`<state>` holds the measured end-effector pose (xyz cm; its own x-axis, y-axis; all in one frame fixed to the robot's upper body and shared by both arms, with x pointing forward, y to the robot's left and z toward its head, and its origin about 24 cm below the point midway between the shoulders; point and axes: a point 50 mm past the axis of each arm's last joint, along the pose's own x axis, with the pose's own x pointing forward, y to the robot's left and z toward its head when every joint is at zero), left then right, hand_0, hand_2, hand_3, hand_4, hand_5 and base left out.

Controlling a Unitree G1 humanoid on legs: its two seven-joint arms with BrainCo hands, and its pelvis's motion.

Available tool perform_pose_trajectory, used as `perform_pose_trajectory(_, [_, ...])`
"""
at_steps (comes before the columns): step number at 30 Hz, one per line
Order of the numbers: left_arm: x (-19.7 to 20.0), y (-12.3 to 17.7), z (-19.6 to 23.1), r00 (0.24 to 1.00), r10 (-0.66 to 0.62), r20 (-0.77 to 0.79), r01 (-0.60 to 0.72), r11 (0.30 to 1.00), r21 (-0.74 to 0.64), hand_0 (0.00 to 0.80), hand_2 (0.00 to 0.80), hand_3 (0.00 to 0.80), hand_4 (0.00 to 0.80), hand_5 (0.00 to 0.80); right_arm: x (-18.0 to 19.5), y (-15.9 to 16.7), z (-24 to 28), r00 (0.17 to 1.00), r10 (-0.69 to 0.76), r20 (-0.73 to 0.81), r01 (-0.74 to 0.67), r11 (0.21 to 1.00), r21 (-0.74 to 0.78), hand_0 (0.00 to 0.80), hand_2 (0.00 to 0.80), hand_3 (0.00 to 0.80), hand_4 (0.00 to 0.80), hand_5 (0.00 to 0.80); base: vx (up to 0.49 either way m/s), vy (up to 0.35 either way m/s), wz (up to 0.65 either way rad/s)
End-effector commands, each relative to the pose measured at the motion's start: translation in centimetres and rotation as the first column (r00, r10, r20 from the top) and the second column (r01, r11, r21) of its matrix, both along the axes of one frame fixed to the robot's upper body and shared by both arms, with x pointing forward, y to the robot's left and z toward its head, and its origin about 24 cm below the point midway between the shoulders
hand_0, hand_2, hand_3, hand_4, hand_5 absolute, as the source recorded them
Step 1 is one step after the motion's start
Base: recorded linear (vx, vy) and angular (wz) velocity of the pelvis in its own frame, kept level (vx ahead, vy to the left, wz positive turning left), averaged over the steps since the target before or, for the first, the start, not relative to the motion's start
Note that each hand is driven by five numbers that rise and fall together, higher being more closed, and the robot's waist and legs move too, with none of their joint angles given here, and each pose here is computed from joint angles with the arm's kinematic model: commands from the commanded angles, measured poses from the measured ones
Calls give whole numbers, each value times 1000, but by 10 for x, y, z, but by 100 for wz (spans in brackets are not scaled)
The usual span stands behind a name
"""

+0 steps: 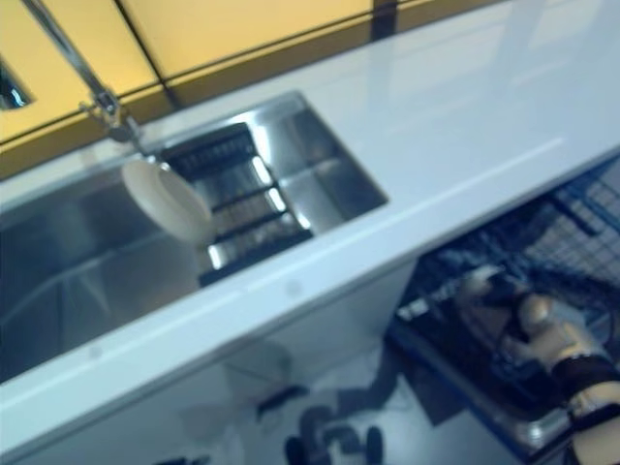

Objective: Take plates into dishwasher

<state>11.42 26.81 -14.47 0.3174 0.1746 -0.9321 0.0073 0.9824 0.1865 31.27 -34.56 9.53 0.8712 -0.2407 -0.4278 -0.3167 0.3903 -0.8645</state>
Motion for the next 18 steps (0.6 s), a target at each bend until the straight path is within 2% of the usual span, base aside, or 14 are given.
perform_pose_trajectory(1, [10, -5, 0, 999, -42, -12, 42, 999, -5, 0, 0, 0, 0, 0, 16, 0, 22, 998, -8, 68, 12, 999, -51, 800, 800, 800, 800, 800, 0, 0, 0])
perform_pose_trajectory(9, [12, -5, 1, 999, -46, -15, 46, 999, -4, 0, 0, 0, 0, 0, 15, -4, 19, 997, -32, 75, 35, 999, -37, 791, 791, 791, 791, 791, 0, 0, 0])
perform_pose_trajectory(10, [12, -6, 1, 999, -46, -15, 46, 999, -3, 0, 0, 0, 0, 0, 15, -4, 19, 996, -34, 82, 37, 999, -39, 580, 580, 580, 580, 580, 0, 0, 0])
perform_pose_trajectory(12, [12, -6, 0, 999, -46, -14, 46, 999, -3, 0, 0, 0, 0, 0, 15, -4, 20, 995, -36, 95, 41, 998, -47, 0, 0, 0, 0, 0, 0, 0, 0])
perform_pose_trajectory(18, [9, -4, 0, 999, -42, -15, 42, 999, -1, 0, 0, 0, 0, 0, 14, -4, 23, 993, -43, 114, 50, 997, -65, 0, 0, 0, 0, 0, 0, 0, 0])
